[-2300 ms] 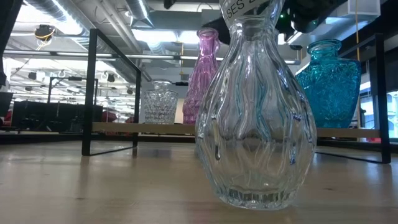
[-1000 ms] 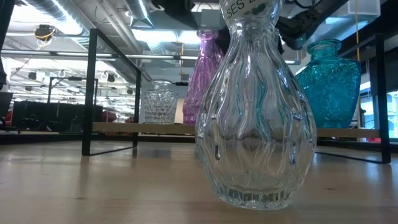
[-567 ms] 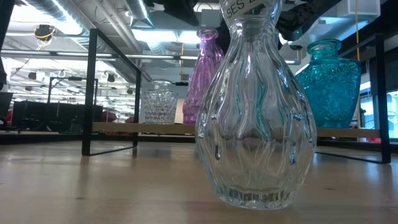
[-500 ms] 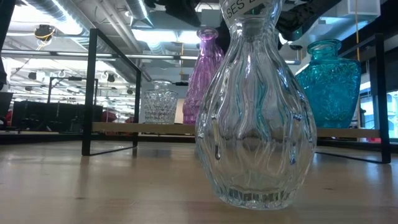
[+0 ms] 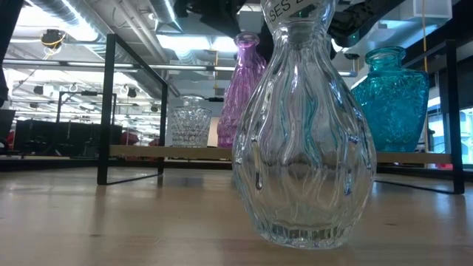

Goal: Sort vases onto shelf
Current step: Put the violet vase aligned with the other violet vase on the shelf

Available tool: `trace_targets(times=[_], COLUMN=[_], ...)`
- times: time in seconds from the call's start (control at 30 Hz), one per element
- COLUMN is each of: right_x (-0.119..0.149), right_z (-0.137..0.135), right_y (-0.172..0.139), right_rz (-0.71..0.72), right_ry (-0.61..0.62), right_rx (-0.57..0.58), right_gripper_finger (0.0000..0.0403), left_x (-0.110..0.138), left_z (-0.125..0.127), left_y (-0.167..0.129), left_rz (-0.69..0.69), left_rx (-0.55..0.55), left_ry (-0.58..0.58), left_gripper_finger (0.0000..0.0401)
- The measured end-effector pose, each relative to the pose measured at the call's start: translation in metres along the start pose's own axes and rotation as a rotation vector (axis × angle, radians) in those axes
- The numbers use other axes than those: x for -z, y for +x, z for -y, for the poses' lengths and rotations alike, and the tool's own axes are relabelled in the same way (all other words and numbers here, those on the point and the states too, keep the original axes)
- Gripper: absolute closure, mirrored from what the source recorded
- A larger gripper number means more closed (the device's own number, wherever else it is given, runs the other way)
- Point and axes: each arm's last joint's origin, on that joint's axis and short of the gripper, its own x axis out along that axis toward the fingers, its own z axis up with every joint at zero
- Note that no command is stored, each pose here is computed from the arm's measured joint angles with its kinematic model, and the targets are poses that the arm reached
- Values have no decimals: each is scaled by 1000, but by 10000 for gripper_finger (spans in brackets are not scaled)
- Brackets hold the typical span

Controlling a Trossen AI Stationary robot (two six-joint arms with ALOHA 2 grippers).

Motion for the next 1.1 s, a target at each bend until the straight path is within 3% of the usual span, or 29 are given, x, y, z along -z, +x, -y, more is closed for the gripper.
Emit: trace_targets(times=[0.33, 0.5, 1.1], right_x=[1, 5, 5], right_z=[1, -2, 1], right_y=[0, 2, 1], right_rz=[-6, -38, -37], right_ry=[4, 0, -18], right_rx=[5, -22, 14], right_gripper_finger=[333, 334, 334], left_x=[1, 3, 3], left_z=[-2, -6, 3], left_y=[-1, -2, -2], left_rz=[-82, -130, -78], left_rx=[-75, -137, -8], left_ry=[0, -8, -59], left_gripper_finger=[290, 287, 287])
